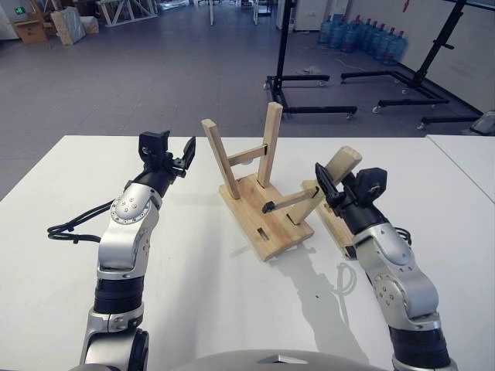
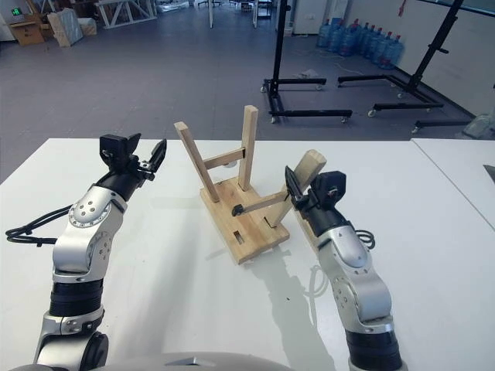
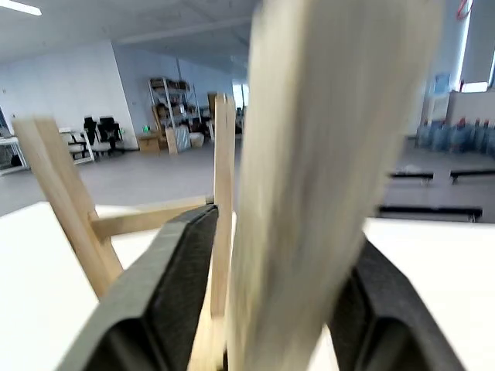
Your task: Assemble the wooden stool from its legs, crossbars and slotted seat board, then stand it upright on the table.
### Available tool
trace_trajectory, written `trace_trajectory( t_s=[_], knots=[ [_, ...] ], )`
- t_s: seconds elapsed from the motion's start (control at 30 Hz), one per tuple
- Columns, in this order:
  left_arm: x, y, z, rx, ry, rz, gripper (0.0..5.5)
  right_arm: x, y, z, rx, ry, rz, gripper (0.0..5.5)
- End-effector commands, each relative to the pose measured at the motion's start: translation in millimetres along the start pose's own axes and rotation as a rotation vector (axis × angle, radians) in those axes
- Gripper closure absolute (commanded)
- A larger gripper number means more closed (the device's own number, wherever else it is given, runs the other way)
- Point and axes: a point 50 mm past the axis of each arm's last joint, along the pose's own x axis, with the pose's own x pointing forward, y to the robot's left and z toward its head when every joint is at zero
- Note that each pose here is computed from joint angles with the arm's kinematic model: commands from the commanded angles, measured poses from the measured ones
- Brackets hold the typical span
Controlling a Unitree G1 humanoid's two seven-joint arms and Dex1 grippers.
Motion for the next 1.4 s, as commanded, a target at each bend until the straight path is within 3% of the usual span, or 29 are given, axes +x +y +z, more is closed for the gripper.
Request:
trace_trajectory(
  t_s=[0.03,0.17,0.53,0.6,0.63,0.7,0.77,1.03,1.27,1.33,1.4],
  knots=[
    [1.5,-1.8,2.1,0.021,-0.008,-0.016,2.34,4.1,2.9,10.1,0.003,-0.033,0.006,2.78],
    [0.3,-3.3,0.5,0.020,-0.006,-0.012,2.34,10.8,0.5,32.5,0.010,-0.116,-0.002,2.78],
    [-1.7,-5.5,-2.6,0.000,-0.027,0.047,2.34,49.0,-21.2,195.6,0.056,-0.571,0.021,2.78],
    [-3.0,-7.7,-4.9,-0.006,-0.025,0.053,2.34,63.4,-26.7,165.8,0.145,-0.427,0.010,2.78],
    [-2.8,-9.2,-6.0,-0.009,-0.023,0.052,2.34,69.8,-22.2,113.8,0.149,-0.195,0.041,2.78],
    [-1.7,-12.0,-7.4,-0.012,-0.019,0.040,2.34,50.5,-2.1,17.5,0.108,0.221,0.142,2.78],
    [-2.6,-11.0,-8.3,-0.011,-0.014,0.042,2.34,31.3,15.2,-16.6,0.132,0.371,0.227,2.78],
    [-3.7,-15.6,-11.6,-0.021,0.000,0.032,2.34,57.5,12.4,42.6,0.211,0.052,0.175,2.78],
    [-1.7,-12.3,-9.4,-0.012,-0.009,0.034,2.34,53.0,-12.6,121.1,0.379,-0.339,0.040,2.78],
    [-5.4,-12.6,-11.0,-0.013,-0.005,0.046,2.34,43.5,-34.0,109.8,0.391,-0.301,-0.064,2.78],
    [-9.4,-10.8,-12.9,-0.015,0.000,0.064,2.34,27.3,-56.1,74.7,0.318,-0.136,-0.155,2.78]
  ],
)
